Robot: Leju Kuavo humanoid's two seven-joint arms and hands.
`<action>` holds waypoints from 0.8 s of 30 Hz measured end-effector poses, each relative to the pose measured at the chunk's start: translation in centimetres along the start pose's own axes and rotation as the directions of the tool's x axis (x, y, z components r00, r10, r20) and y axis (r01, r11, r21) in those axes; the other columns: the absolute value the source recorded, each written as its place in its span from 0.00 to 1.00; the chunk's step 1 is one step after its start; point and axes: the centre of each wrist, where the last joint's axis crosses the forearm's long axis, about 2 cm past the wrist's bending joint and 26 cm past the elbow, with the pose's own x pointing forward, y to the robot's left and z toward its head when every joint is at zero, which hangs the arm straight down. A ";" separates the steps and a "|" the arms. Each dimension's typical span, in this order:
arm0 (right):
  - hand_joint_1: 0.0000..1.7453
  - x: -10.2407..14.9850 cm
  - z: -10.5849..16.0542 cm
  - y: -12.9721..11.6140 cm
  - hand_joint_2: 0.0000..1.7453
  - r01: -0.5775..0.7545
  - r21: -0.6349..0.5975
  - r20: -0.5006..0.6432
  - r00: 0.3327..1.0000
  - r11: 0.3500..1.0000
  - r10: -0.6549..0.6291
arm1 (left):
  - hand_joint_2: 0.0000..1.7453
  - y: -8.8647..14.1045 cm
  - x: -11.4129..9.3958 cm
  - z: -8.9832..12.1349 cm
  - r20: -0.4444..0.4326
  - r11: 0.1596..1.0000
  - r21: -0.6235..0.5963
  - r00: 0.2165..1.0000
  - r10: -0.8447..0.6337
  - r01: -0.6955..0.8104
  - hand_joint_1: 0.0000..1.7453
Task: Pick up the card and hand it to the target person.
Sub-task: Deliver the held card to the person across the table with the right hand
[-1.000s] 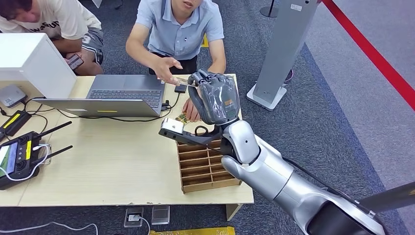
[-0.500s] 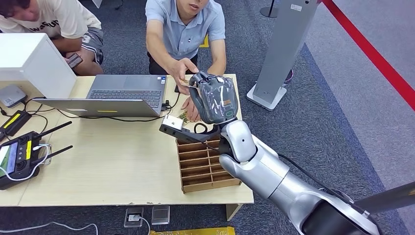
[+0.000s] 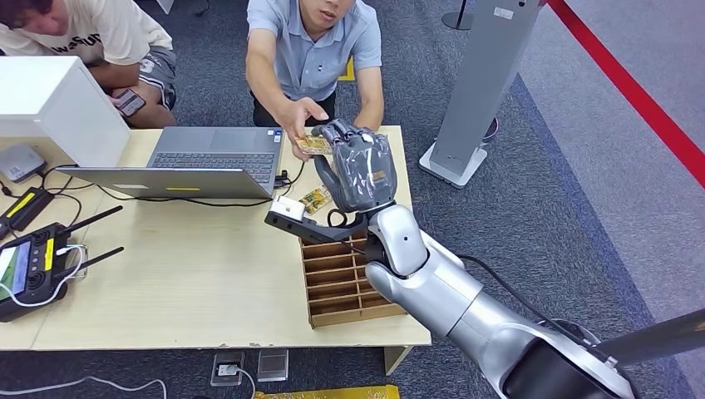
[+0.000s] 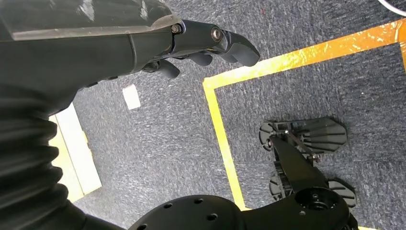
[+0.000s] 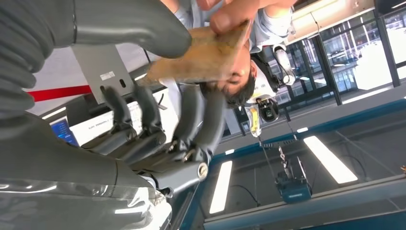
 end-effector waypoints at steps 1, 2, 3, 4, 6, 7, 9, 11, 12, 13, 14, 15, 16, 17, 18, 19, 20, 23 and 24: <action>0.00 0.0 0.0 0.0 1.00 0.003 0.001 -0.002 1.000 1.000 -0.003 | 0.00 0.0 0.0 0.0 0.002 1.000 -0.002 1.000 0.000 0.000 0.00; 0.00 0.0 0.0 0.1 1.00 0.007 0.002 -0.003 1.000 1.000 -0.007 | 0.00 0.0 0.0 0.0 0.003 1.000 -0.003 1.000 0.000 0.000 0.00; 0.00 0.1 0.0 0.1 1.00 0.013 0.002 -0.006 1.000 1.000 -0.013 | 0.00 0.0 0.0 0.0 0.003 1.000 -0.003 1.000 0.001 -0.001 0.00; 0.00 0.1 0.0 0.1 1.00 0.022 0.002 -0.010 1.000 1.000 -0.022 | 0.00 0.0 0.0 0.0 0.003 1.000 -0.003 1.000 0.004 -0.004 0.00; 0.00 0.1 -0.1 0.1 1.00 0.042 0.001 -0.018 0.999 0.999 -0.042 | 0.00 0.0 0.0 0.0 0.000 1.000 0.001 1.000 0.012 -0.012 0.00; 0.00 0.1 -0.1 0.1 1.00 0.052 0.000 -0.022 0.998 0.999 -0.052 | 0.00 0.0 0.0 0.0 -0.001 1.000 0.003 1.000 0.015 -0.015 0.00; 0.00 0.1 -0.1 0.0 1.00 0.073 -0.005 -0.031 0.997 0.997 -0.073 | 0.00 0.0 -0.1 0.0 -0.004 1.000 0.008 1.000 0.021 -0.021 0.00; 0.00 0.2 -0.2 -0.2 1.00 0.097 -0.015 -0.039 0.994 0.995 -0.097 | 0.00 0.0 -0.1 0.0 -0.009 1.000 0.011 1.000 0.026 -0.026 0.00; 0.00 0.2 -0.2 -0.3 1.00 0.108 -0.020 -0.043 0.993 0.994 -0.108 | 0.00 0.0 -0.1 0.0 -0.010 1.000 0.012 1.000 0.027 -0.027 0.00; 0.00 0.3 -0.2 -0.5 1.00 0.117 -0.027 -0.048 0.992 0.993 -0.118 | 0.00 0.0 -0.1 0.0 -0.011 0.999 0.014 1.000 0.029 -0.029 0.00; 0.00 0.3 -0.1 -0.7 1.00 0.125 -0.033 -0.054 0.991 0.992 -0.126 | 0.00 0.0 -0.1 0.0 -0.012 0.999 0.015 0.999 0.031 -0.030 0.00; 0.00 0.3 0.0 -0.8 1.00 0.133 -0.037 -0.062 0.989 0.990 -0.135 | 0.00 0.0 -0.2 0.0 -0.014 0.999 0.016 0.999 0.032 -0.032 0.00; 0.00 0.3 0.1 -1.0 1.00 0.145 -0.040 -0.075 0.986 0.989 -0.148 | 0.00 0.0 -0.2 0.0 -0.015 0.999 0.017 0.999 0.034 -0.034 0.00; 0.00 0.2 0.3 -1.3 1.00 0.166 -0.038 -0.091 0.981 0.985 -0.168 | 0.00 0.0 -0.2 0.0 -0.017 0.999 0.018 0.999 0.036 -0.036 0.00; 0.00 0.1 0.6 -1.5 1.00 0.200 -0.032 -0.113 0.973 0.979 -0.202 | 0.00 0.0 -0.3 0.0 -0.018 0.999 0.019 0.999 0.040 -0.039 0.00; 0.00 0.0 0.8 -1.8 1.00 0.246 -0.026 -0.139 0.959 0.969 -0.247 | 0.00 0.0 -0.3 0.0 -0.019 0.999 0.020 0.999 0.044 -0.043 0.00; 0.00 -0.2 1.1 -2.0 1.00 0.298 -0.020 -0.163 0.941 0.954 -0.298 | 0.00 0.0 -0.4 0.0 -0.021 0.999 0.021 0.999 0.048 -0.047 0.00; 0.00 -0.7 2.4 -2.7 1.00 0.463 -0.031 -0.214 0.863 0.886 -0.458 | 0.00 0.0 -0.6 0.0 -0.027 0.998 0.024 0.998 0.056 -0.055 0.00; 0.00 -0.9 2.8 -2.9 1.00 0.519 -0.041 -0.224 0.828 0.853 -0.515 | 0.00 0.0 -0.6 0.0 -0.028 0.998 0.024 0.998 0.058 -0.057 0.00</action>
